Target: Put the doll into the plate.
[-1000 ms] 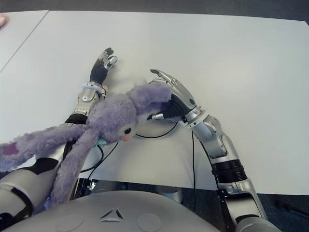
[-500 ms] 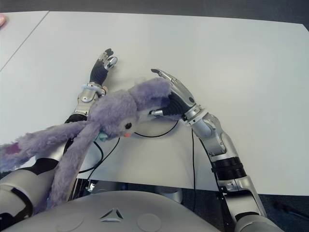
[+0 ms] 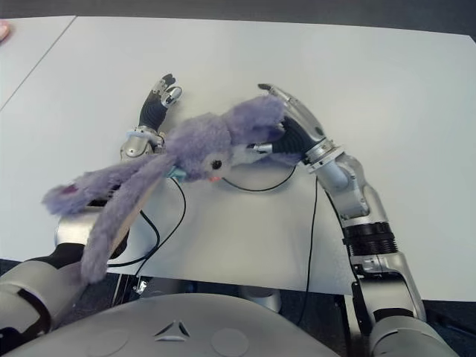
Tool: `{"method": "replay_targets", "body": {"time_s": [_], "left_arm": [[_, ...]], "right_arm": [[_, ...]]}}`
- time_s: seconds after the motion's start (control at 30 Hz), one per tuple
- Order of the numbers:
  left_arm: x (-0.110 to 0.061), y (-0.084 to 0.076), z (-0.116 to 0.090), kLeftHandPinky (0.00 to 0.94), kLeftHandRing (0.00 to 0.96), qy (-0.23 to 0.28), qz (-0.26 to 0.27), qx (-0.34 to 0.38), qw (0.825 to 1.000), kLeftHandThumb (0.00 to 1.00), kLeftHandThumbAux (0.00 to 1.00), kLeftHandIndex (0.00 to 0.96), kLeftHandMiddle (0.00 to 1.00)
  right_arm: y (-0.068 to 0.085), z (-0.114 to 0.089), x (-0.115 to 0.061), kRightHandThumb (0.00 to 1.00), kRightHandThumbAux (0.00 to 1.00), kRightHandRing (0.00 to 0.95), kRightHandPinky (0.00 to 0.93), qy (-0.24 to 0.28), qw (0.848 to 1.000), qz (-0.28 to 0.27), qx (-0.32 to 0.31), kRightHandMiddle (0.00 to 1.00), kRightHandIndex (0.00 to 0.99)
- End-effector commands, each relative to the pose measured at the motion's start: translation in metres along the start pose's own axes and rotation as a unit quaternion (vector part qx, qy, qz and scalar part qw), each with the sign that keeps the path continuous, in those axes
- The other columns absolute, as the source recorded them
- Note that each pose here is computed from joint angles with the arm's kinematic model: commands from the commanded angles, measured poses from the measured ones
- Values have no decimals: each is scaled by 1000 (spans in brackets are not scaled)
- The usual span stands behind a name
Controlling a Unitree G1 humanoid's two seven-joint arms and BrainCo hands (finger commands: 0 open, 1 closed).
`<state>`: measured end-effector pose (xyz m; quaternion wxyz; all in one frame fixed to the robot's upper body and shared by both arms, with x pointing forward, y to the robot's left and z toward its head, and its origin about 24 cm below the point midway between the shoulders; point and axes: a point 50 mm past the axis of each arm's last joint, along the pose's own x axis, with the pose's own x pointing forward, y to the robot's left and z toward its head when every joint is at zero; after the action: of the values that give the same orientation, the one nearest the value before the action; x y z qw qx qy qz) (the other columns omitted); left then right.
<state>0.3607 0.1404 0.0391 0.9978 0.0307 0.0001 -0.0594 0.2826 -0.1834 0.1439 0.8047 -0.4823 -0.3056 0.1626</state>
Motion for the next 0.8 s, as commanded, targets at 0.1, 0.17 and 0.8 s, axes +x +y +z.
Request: {"method": "replay_targets", "body": {"time_s": [0.1, 0.17, 0.8], "left_arm": [[-83, -13, -117, 19, 47, 269, 2, -30, 963, 0, 452, 29, 73], [-83, -13, -117, 17, 46, 270, 2, -30, 963, 0, 454, 28, 73], [-82, -13, -117, 22, 46, 271, 1, -31, 962, 0, 453, 27, 68]], "right_arm": [[-2, -1, -5, 135, 430, 0, 0, -10, 998, -42, 39, 0, 0], [-4, 0, -5, 136, 433, 0, 0, -15, 997, -55, 48, 0, 0], [-4, -4, 1, 44, 495, 0, 0, -27, 990, -102, 88, 46, 0]]}}
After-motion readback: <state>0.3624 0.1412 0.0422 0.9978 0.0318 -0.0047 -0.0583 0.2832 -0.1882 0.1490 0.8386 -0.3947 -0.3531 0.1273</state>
